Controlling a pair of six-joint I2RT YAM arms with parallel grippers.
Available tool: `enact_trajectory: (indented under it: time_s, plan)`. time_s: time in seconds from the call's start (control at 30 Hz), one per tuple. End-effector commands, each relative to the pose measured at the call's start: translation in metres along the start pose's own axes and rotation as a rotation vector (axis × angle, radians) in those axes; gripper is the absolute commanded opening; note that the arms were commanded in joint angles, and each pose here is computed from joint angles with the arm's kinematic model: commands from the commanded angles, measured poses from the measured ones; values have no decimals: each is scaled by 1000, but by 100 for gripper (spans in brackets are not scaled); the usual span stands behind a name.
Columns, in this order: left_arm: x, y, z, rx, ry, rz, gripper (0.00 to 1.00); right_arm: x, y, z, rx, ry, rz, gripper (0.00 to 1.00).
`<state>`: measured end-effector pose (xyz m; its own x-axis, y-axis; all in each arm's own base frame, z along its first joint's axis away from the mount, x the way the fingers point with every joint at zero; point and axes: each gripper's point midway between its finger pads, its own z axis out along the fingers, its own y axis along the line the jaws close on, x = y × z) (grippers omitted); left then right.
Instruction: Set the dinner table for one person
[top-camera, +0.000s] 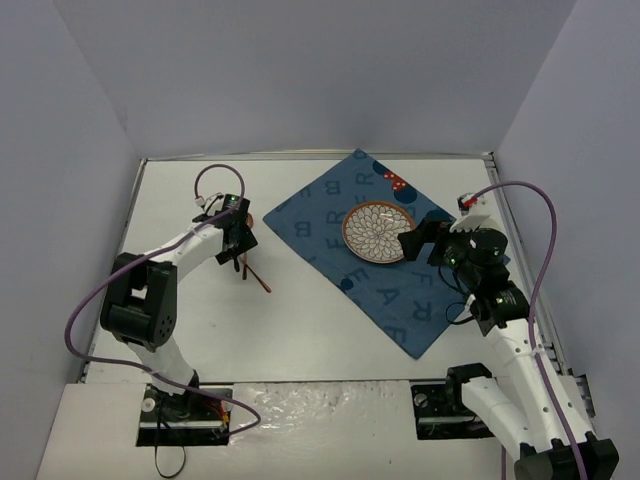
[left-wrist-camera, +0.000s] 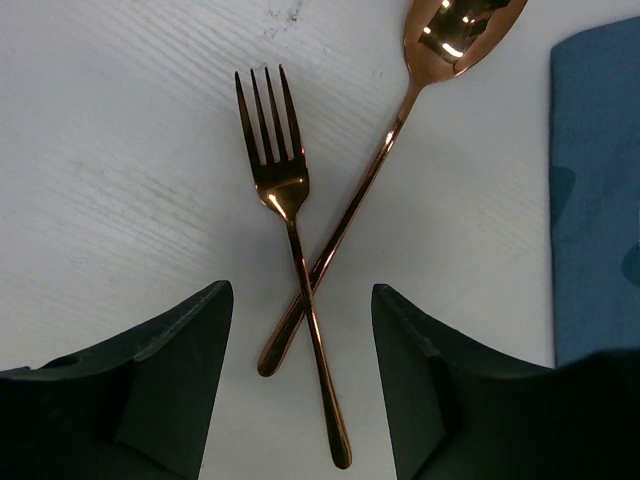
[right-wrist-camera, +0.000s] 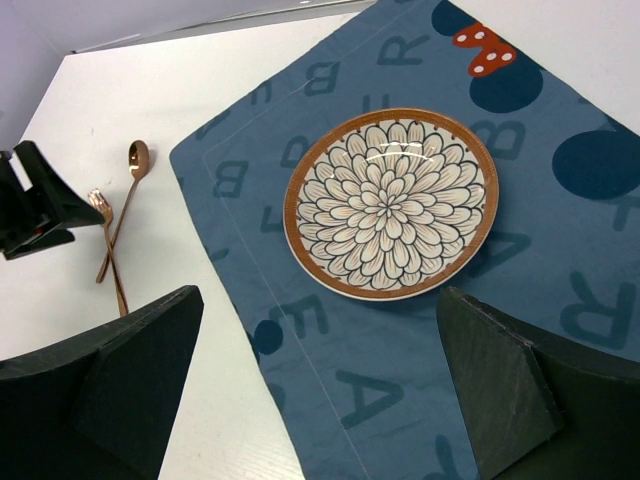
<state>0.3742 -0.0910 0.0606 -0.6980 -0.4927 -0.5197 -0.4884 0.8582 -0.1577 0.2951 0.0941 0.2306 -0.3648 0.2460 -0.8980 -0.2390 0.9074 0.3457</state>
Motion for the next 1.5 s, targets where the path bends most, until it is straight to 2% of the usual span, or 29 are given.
enact_trajectory:
  time_s: [0.0, 0.6, 0.93, 1.47]
  plan:
    - [-32, -21, -1, 32, -75, -96, 50, -22, 22, -3, -84, -81, -24, 99]
    - [-15, -12, 9, 2, -27, -142, 33, -10, 24, -6, -94, -68, -41, 100]
    - [19, -14, -13, 24, -8, -202, 34, -6, 24, -6, -99, -58, -42, 100]
    - [38, -29, -5, 3, 18, -204, 32, -4, 24, -10, -96, -64, -53, 100]
